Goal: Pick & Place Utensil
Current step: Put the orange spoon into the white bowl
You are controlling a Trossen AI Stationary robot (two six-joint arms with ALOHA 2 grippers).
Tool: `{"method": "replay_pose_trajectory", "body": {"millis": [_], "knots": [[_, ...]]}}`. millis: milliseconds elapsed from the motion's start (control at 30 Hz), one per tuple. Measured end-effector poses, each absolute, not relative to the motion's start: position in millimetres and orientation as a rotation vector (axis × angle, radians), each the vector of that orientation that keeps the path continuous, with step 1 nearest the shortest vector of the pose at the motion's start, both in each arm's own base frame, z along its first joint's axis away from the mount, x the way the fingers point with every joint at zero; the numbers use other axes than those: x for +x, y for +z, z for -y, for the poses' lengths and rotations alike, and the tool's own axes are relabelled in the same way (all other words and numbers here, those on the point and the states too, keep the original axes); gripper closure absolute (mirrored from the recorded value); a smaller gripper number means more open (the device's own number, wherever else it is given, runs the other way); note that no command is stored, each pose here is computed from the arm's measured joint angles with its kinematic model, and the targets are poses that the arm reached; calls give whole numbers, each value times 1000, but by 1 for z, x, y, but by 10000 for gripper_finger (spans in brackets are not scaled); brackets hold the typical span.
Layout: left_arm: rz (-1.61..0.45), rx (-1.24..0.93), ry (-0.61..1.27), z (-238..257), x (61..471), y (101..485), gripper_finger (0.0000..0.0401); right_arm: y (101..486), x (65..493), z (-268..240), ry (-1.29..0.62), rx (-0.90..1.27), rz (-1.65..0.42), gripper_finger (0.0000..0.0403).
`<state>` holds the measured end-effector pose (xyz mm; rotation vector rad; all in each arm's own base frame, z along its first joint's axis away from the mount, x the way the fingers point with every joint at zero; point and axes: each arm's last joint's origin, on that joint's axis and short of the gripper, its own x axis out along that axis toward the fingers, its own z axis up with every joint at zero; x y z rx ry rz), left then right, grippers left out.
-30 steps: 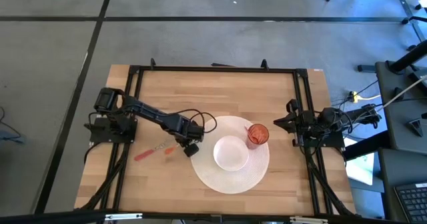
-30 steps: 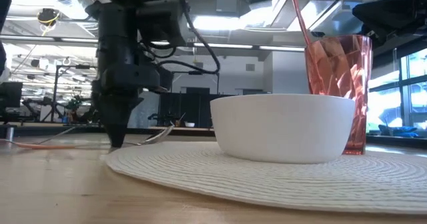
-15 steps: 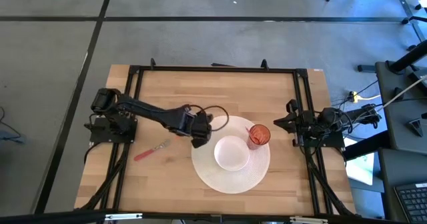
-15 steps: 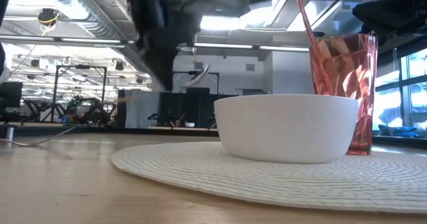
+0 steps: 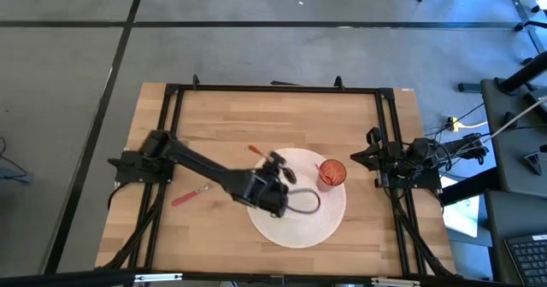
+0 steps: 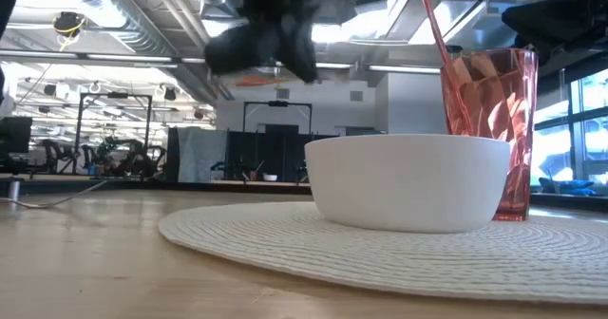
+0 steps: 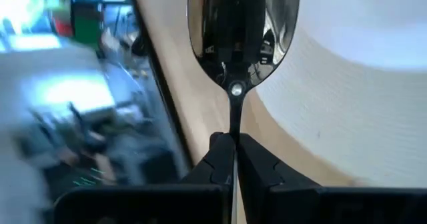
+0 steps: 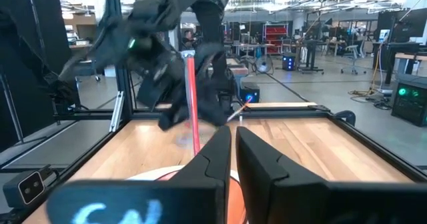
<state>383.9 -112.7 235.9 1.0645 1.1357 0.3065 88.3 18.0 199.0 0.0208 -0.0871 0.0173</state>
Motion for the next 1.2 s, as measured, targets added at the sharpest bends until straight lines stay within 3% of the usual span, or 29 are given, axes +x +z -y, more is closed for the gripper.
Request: {"method": "replay_pose_trajectory", "body": {"millis": [167,400,933,1200], "knots": [[-1235,1428,189,128,411,207,398,199,88,-18,16,21,85,377],[-1255,1610,58,138,438,194,398,199,88,-18,17,24,89,377],[-1217,1633,-217,147,441,188,398,199,88,-18,17,25,89,377],[-1230,1640,-257,147,439,187,398,199,88,-18,17,25,89,377]]}}
